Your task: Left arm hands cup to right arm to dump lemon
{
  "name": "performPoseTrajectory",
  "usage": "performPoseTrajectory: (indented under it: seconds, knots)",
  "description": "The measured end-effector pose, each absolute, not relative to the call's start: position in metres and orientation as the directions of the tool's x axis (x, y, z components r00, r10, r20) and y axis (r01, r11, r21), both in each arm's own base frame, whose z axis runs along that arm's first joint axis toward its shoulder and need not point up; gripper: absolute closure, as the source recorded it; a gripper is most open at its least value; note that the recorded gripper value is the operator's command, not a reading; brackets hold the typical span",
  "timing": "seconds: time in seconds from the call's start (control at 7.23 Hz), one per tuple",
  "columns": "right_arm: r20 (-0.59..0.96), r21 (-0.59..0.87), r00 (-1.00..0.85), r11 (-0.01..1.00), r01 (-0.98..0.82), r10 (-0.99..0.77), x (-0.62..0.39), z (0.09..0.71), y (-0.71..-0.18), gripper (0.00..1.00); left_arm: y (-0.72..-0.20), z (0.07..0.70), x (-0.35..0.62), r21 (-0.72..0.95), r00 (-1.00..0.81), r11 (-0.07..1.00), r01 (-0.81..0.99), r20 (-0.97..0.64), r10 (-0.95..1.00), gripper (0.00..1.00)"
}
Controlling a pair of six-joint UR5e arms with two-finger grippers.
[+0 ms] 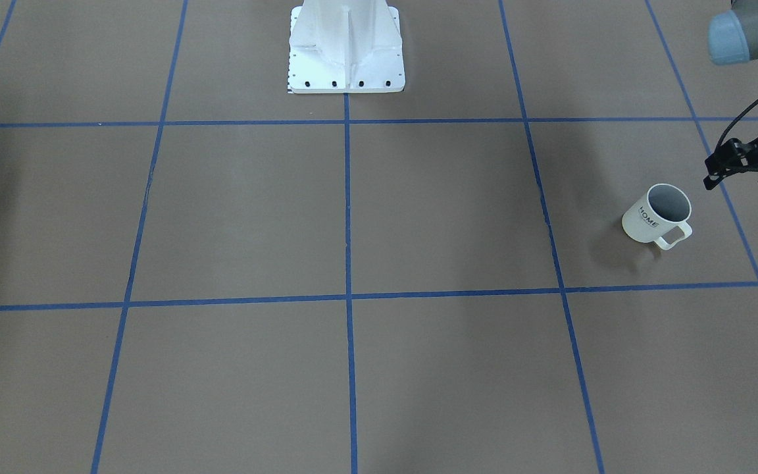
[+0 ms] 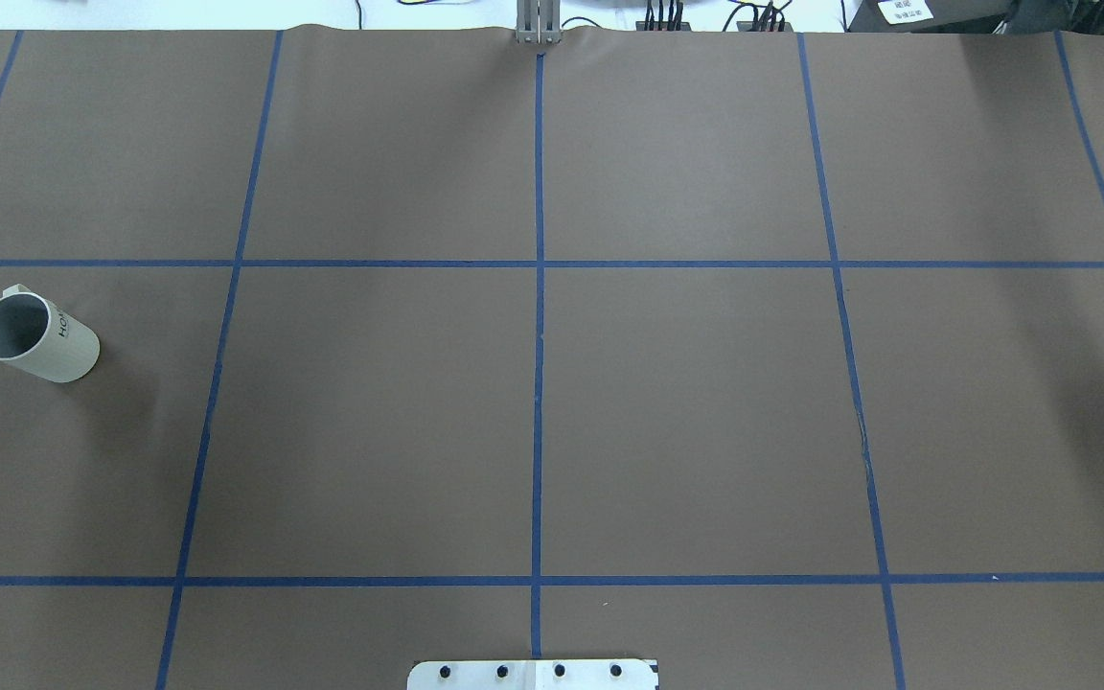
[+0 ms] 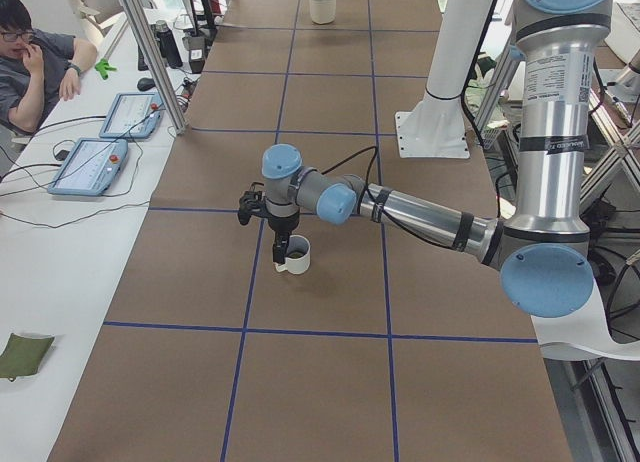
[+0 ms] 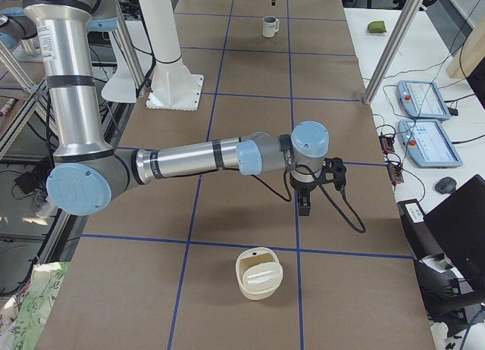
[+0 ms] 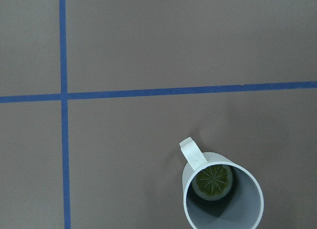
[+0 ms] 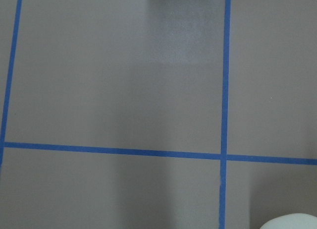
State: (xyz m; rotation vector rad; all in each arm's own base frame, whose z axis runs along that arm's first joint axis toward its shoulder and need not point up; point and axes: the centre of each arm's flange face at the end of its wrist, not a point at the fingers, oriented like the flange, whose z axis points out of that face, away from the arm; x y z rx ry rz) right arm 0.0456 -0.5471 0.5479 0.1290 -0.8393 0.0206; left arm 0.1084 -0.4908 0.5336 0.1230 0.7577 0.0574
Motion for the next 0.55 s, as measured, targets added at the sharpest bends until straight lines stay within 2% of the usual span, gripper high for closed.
performPoseTrajectory:
  seconds: [0.55]
  knots:
    - [0.743,0.110,0.668,0.992,-0.069,-0.036,0.045,0.545,-0.547,0.00,-0.494,0.557,0.135,0.142,0.715,0.989,-0.051,-0.686,0.135,0.00]
